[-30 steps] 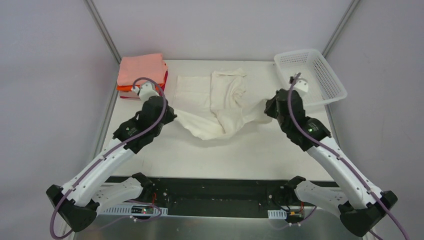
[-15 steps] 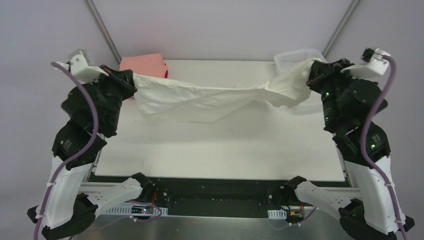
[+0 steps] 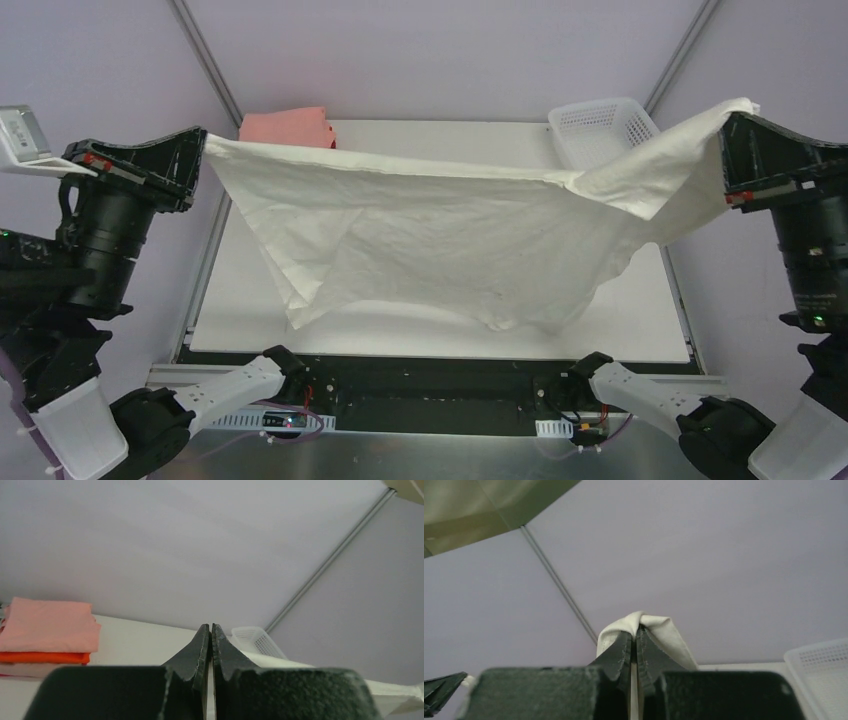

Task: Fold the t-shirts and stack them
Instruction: Flatten out the tshirt

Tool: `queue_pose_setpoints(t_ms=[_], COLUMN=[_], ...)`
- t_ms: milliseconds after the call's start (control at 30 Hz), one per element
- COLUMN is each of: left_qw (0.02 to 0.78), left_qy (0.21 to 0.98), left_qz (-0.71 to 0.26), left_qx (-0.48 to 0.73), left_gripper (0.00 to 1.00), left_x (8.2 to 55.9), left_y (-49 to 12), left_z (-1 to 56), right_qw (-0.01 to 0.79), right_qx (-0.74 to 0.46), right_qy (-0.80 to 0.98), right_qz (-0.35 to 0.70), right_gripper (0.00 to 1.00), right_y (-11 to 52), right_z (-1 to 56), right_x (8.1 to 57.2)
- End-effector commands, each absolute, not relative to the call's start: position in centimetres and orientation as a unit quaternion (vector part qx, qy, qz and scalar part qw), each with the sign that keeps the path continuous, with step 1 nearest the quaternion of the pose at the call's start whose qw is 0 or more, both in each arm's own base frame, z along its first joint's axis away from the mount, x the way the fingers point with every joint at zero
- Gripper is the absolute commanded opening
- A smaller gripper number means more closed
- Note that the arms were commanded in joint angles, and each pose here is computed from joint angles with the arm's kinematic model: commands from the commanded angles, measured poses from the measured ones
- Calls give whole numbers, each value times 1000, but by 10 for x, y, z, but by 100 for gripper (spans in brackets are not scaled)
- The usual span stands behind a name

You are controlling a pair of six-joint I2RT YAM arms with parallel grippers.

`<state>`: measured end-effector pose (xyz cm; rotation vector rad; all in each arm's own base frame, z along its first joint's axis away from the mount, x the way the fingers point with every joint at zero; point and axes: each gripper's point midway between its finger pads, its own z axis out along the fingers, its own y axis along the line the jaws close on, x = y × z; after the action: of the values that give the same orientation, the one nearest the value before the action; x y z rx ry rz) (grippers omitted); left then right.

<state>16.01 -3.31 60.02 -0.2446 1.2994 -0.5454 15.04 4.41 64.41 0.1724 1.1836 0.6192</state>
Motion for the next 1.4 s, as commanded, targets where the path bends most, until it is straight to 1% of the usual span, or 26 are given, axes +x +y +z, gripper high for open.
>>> queue_pose_setpoints(t_ms=[0, 133, 233, 367, 467, 600, 667, 700, 800, 867, 1000, 1133, 1367], left_qw=[772, 771, 767, 757, 745, 712, 684, 669, 609, 575, 523, 490, 447], left_qy=[566, 559, 569, 599, 634, 684, 711, 724, 764, 784, 816, 836, 865], left_qz=[-282, -300, -291, -250, -177, -35, 19, 28, 29, 35, 34, 35, 41], left_qx=[-72, -56, -59, -80, -111, -156, -161, -168, -209, -231, -243, -245, -224], left_gripper=[0, 0, 0, 0, 0, 0, 0, 0, 0, 0, 0, 0, 0], left_x=[134, 123, 129, 154, 190, 253, 283, 296, 334, 355, 401, 443, 501], left_y=[-33, -35, -36, -38, -36, -36, -42, -42, -35, -27, -21, -18, -23], left_z=[626, 629, 622, 601, 577, 527, 486, 467, 396, 352, 278, 231, 168], right_qw=[787, 788, 787, 784, 783, 762, 744, 735, 704, 675, 631, 590, 545], right_qx=[30, 23, 29, 65, 103, 132, 141, 147, 161, 183, 204, 215, 217], right_qy=[507, 491, 496, 530, 559, 613, 644, 657, 691, 715, 747, 776, 807], right_qz=[350, 371, 367, 317, 251, 164, 105, 79, 29, 21, 48, 61, 62], right_gripper=[0, 0, 0, 0, 0, 0, 0, 0, 0, 0, 0, 0, 0], right_y=[57, 58, 59, 56, 53, 61, 65, 67, 72, 71, 73, 72, 73], right_z=[677, 685, 681, 659, 633, 582, 547, 530, 474, 428, 363, 312, 254], right_x=[121, 110, 116, 150, 189, 248, 280, 294, 331, 354, 392, 428, 480])
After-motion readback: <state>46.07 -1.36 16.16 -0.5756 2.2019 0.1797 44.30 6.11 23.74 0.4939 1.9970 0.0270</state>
